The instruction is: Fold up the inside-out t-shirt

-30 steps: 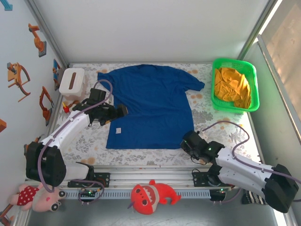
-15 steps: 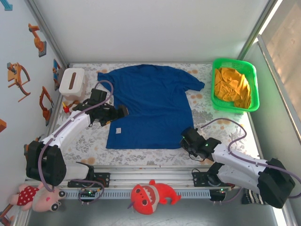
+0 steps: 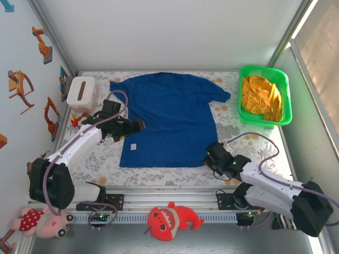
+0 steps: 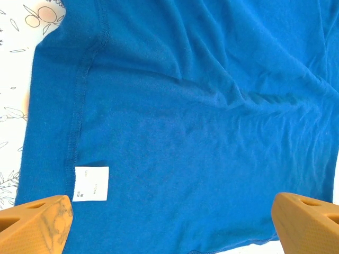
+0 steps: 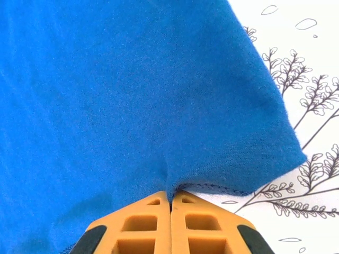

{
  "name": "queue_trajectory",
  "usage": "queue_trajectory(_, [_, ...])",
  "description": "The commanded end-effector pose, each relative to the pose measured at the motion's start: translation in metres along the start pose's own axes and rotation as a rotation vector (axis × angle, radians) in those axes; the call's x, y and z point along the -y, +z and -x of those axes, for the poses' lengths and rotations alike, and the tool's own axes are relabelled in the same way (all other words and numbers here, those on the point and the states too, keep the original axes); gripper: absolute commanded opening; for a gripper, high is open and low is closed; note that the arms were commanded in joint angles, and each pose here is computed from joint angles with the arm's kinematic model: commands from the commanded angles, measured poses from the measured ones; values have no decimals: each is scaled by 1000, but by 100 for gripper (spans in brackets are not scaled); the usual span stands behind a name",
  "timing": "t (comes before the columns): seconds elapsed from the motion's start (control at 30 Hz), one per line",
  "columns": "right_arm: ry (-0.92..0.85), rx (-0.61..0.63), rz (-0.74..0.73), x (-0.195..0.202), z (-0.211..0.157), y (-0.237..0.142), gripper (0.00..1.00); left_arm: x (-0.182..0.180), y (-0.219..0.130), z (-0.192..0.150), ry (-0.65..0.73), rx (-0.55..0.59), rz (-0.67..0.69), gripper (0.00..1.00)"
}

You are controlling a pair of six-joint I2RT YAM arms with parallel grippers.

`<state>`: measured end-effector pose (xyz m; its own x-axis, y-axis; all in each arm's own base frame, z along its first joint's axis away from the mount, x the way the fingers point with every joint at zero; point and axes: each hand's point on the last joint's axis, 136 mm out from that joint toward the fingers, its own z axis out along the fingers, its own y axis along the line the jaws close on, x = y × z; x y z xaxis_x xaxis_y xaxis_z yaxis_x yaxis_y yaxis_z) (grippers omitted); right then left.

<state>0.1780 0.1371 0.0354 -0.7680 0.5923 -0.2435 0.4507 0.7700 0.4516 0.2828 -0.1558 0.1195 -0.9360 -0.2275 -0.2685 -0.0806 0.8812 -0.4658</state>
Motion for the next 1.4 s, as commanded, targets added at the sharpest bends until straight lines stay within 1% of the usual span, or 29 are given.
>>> queue_trajectory(0.0, [7, 25, 15, -8, 8, -7, 0, 1, 2, -5, -3, -13, -4, 96])
queue_trajectory(0.13, [2, 27, 35, -13, 10, -13, 0, 3, 1, -5, 8, -15, -10, 96])
queue_trajectory(0.23, [-8, 30, 73, -24, 13, -24, 0, 9, 0, -5, 43, -19, -32, 96])
queue_trajectory(0.33, [-20, 52, 87, -27, 18, -34, 0, 23, -1, -9, 134, -27, -59, 96])
queue_trajectory(0.43, [-21, 63, 73, -24, 20, -34, 0, 41, 2, -19, 251, -38, -76, 96])
queue_trajectory(0.53, [-21, 56, 58, -20, 18, -29, 0, 62, 10, -37, 383, -62, -102, 96])
queue_trajectory(0.7, [-17, 53, 37, -15, 16, -23, 0, 92, 33, -79, 601, -128, -142, 96])
queue_trajectory(0.9, [1, 48, 15, -3, 12, -16, 0, 103, 64, -123, 805, -199, -101, 97])
queue_trajectory(1.0, [11, 46, 7, 2, 10, -14, 0, 105, 79, -139, 866, -226, -72, 100])
queue_trajectory(1.17, [16, 44, 3, 7, 9, -12, 0, 110, 97, -154, 921, -247, -51, 90])
queue_trajectory(1.3, [16, 44, 6, 7, 9, -12, 0, 113, 105, -157, 936, -244, -37, 83])
queue_trajectory(1.37, [17, 45, 7, 7, 9, -13, 0, 113, 108, -158, 937, -245, -37, 77])
